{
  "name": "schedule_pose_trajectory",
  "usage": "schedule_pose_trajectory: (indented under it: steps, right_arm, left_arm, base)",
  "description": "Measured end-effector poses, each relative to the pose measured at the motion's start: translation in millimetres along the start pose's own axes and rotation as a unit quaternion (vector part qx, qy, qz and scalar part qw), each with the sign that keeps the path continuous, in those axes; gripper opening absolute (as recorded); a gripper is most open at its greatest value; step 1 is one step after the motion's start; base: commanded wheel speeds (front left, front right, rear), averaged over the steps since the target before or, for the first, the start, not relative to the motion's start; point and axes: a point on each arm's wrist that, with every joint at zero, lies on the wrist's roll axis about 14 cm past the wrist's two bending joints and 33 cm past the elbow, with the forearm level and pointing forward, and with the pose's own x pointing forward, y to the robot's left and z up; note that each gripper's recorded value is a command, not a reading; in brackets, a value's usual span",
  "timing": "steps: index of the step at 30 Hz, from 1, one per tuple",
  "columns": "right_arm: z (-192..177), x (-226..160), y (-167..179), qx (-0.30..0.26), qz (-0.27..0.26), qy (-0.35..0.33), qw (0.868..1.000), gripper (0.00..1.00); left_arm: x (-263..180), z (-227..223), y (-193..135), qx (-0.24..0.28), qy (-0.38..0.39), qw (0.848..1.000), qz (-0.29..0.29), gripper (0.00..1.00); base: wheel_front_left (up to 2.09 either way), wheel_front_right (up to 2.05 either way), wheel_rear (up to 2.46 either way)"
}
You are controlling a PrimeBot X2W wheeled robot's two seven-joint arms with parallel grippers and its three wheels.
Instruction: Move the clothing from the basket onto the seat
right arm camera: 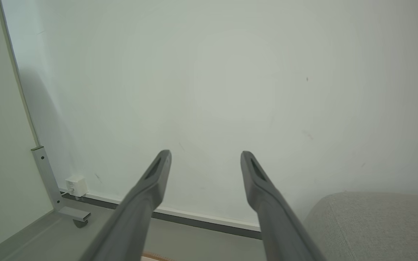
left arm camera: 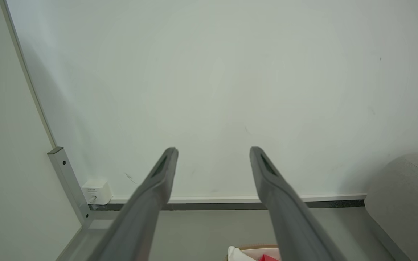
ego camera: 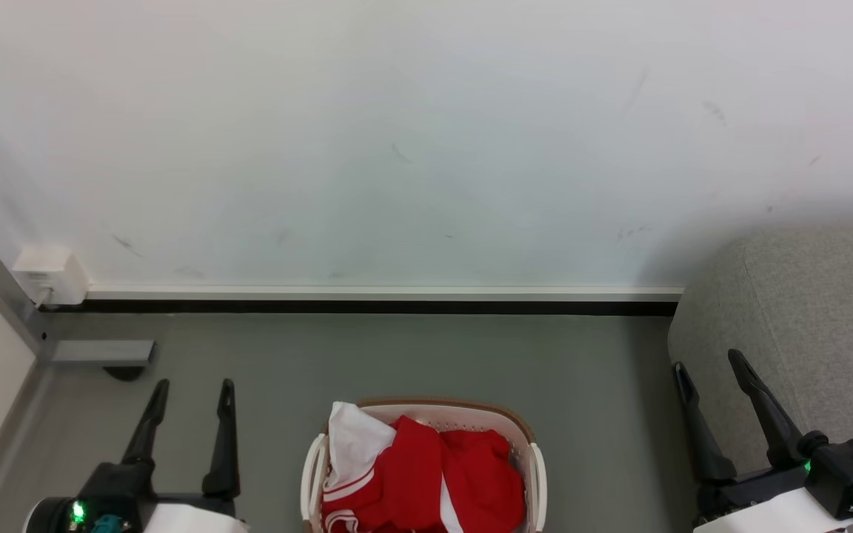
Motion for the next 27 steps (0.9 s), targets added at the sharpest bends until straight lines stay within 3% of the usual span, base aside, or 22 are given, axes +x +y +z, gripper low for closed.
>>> schedule_pose_trajectory:
  steps: [27]
  right_arm:
    - [1.5,-0.5,-2.7,0.001,-0.007,-0.003,1.0,1.0]
  left_arm:
    - [1.1,-0.1,1.5,-0.007,-0.001,1.0,0.0,1.0]
  base:
    - [0.0,0.0,0.0]
